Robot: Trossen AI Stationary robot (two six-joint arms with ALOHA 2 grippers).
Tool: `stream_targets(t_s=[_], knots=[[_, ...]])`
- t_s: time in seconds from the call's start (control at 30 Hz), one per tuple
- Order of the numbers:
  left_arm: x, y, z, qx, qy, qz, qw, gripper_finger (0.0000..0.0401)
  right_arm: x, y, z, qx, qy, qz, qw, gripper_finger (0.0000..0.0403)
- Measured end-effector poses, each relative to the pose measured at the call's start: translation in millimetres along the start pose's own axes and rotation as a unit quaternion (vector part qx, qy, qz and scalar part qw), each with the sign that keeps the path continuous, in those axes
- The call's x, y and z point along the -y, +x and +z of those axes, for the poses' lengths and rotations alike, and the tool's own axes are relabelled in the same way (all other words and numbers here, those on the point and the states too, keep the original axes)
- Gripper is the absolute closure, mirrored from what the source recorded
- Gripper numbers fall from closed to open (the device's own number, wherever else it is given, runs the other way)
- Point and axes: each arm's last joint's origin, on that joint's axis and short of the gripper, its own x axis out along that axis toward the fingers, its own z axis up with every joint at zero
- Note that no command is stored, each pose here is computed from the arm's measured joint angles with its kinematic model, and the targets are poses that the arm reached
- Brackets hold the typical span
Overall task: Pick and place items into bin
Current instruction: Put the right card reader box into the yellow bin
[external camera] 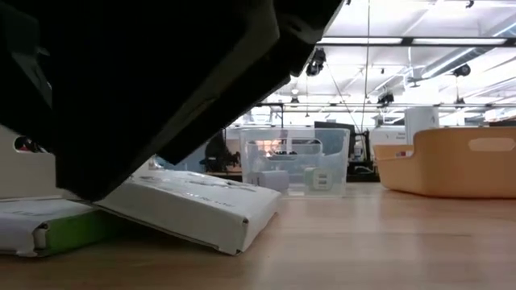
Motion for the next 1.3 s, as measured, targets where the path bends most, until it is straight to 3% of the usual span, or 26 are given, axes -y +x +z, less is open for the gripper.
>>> stream_targets(t_s=[0.27,0.47,0.6,0.73,0.9,1.03,1.17,1.23,1.3], knots=[[0,13,8,0.006,-0.017,-0.037,0.999,0.0206,19,28,-3,-0.001,-0.012,-0.075,0.997,0.0173],[0,9,16,0.034,-0.009,-0.05,0.998,0.0206,26,27,-6,-0.028,0.003,-0.071,0.997,0.0175],[-1,9,16,0.032,-0.01,-0.048,0.998,0.0206,30,12,0,-0.013,0.016,-0.093,0.995,0.0175],[-6,6,19,0.039,-0.022,-0.036,0.998,0.0205,41,-35,18,0.018,0.06,-0.084,0.994,0.0175],[-33,-3,35,0.05,-0.156,-0.033,0.986,0.0205,67,-76,23,0.0,0.163,-0.093,0.982,0.0175],[-48,-3,40,0.037,-0.094,-0.033,0.994,0.0206,74,-83,14,-0.06,0.123,-0.059,0.989,0.0178],[-75,7,41,-0.033,-0.193,-0.07,0.978,0.0206,75,-64,-17,-0.16,0.16,-0.029,0.974,0.0202],[-85,10,45,-0.044,-0.238,-0.091,0.966,0.0206,78,-58,-25,-0.178,0.201,0.005,0.963,0.0218],[-89,7,48,-0.046,-0.248,-0.116,0.961,0.0206,84,-55,-26,-0.178,0.244,0.058,0.951,0.0231]])
